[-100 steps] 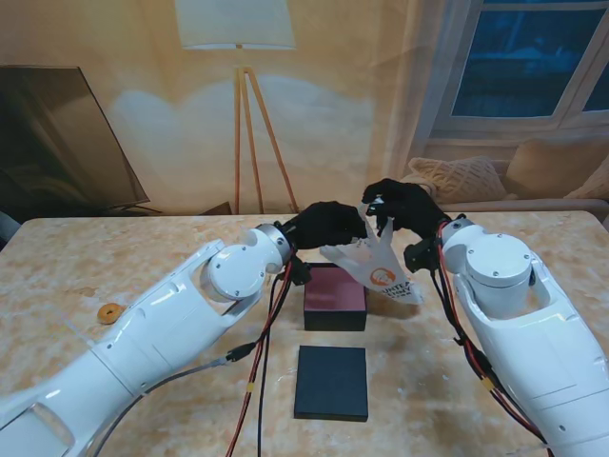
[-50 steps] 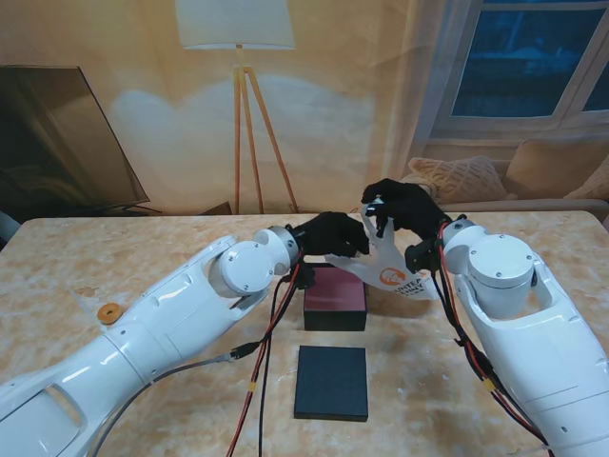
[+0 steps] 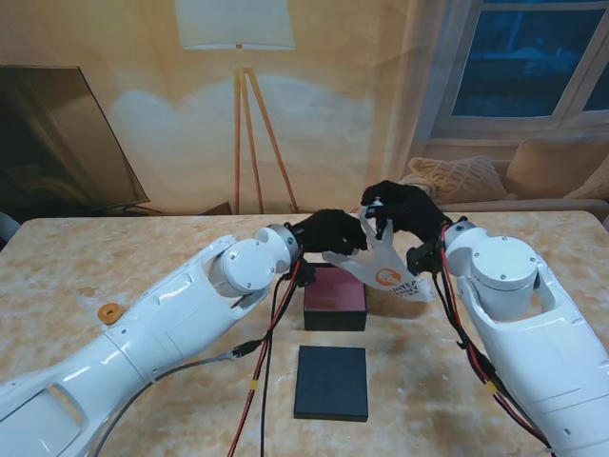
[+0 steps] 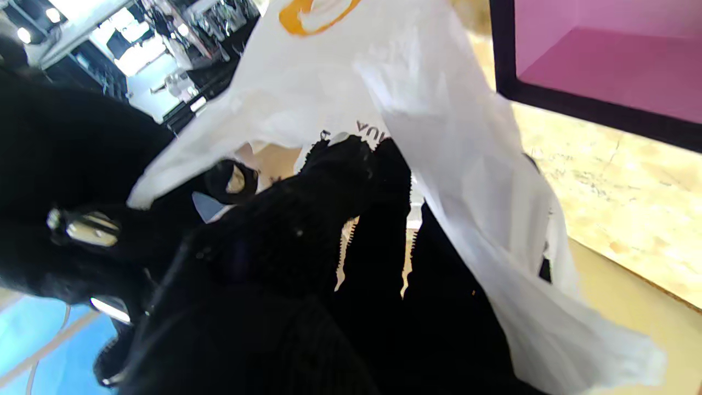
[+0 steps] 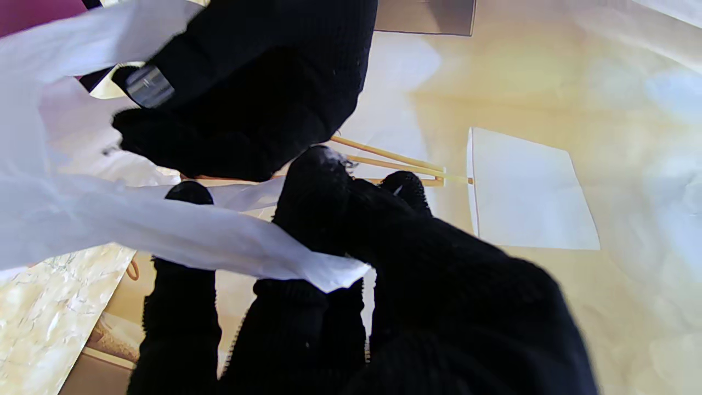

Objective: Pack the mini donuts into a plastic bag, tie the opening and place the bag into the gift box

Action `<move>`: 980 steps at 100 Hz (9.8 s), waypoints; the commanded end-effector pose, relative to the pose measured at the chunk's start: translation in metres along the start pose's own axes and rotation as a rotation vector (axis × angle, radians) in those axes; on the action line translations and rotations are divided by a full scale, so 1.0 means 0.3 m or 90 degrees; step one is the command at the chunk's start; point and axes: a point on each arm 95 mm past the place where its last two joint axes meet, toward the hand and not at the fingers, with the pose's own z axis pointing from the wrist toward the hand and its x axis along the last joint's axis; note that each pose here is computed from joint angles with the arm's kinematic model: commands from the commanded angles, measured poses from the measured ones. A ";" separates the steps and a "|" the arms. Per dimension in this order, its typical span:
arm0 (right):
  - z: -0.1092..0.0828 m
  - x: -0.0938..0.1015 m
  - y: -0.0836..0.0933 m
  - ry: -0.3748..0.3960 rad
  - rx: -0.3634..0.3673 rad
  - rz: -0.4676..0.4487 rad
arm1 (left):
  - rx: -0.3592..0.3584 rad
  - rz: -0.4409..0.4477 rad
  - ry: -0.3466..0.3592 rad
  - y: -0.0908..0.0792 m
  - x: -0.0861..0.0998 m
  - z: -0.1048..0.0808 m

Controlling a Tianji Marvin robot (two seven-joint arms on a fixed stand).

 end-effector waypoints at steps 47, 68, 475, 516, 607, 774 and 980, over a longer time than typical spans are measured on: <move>-0.006 0.000 -0.053 0.018 0.027 -0.011 | 0.014 -0.040 -0.031 0.016 -0.009 0.010; -0.002 0.004 -0.065 0.018 0.032 0.000 | 0.004 -0.033 -0.030 0.023 -0.015 0.008; -0.044 0.021 -0.052 0.037 0.041 -0.003 | -0.022 0.151 0.030 0.029 0.062 -0.072; -0.052 0.032 -0.042 0.038 0.046 0.007 | -0.024 0.065 0.072 0.063 0.073 -0.034; -0.077 0.042 -0.044 0.037 0.117 0.030 | -0.005 0.066 0.000 0.071 0.029 0.012; -0.071 -0.005 -0.026 0.052 0.073 -0.021 | -0.015 0.211 0.006 0.005 0.099 -0.177; -0.054 -0.003 -0.038 0.023 0.051 0.007 | 0.029 0.451 -0.166 0.011 -0.219 -0.695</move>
